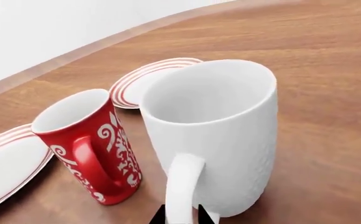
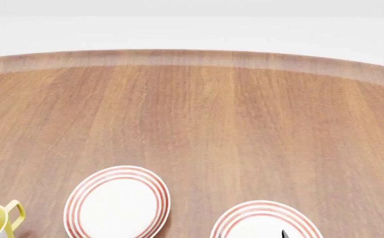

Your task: Put the white mug on the left plate.

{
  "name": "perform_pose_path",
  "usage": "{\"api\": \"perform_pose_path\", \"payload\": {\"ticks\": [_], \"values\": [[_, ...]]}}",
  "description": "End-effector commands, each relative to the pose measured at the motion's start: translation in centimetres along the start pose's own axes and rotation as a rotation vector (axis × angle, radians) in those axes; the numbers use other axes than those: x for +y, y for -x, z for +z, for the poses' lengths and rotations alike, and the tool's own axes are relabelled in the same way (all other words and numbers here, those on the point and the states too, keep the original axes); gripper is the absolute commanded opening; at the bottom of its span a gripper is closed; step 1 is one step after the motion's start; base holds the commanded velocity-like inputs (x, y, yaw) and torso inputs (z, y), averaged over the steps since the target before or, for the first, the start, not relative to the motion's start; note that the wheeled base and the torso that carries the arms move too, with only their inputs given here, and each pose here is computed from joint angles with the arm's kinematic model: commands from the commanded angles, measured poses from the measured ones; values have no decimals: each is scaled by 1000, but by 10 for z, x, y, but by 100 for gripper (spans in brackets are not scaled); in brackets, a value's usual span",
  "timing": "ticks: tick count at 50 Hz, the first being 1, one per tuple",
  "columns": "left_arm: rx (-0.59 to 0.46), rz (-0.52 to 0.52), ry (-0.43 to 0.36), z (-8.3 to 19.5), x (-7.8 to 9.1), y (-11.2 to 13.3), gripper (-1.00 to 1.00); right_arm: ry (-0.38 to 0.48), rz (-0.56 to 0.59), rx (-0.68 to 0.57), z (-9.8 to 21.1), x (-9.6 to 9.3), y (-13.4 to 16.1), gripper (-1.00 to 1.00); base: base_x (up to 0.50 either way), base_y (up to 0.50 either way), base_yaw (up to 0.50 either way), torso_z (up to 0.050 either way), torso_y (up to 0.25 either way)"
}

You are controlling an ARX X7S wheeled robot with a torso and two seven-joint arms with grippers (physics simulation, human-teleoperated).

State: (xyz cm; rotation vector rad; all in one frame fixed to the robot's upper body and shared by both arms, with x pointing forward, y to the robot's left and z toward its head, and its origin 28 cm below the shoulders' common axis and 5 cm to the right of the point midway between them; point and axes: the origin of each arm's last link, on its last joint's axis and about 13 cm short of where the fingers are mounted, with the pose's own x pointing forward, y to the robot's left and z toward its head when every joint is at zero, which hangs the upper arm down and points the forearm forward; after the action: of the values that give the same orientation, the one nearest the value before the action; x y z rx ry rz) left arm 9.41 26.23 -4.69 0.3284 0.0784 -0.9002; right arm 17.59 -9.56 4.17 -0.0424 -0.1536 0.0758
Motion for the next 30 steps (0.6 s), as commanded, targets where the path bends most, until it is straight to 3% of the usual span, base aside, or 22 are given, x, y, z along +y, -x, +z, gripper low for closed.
{"api": "perform_pose_path", "payload": {"ticks": [1, 30], "values": [[-43, 30, -4, 9, -8, 10, -100, -3, -1, -3, 1, 0, 0, 100, 0, 0, 0, 0, 0], [-80, 84, -13, 11, -42, 42, -100, 0, -1, -6, 2, 1, 2, 100, 0, 0, 0, 0, 0]]}}
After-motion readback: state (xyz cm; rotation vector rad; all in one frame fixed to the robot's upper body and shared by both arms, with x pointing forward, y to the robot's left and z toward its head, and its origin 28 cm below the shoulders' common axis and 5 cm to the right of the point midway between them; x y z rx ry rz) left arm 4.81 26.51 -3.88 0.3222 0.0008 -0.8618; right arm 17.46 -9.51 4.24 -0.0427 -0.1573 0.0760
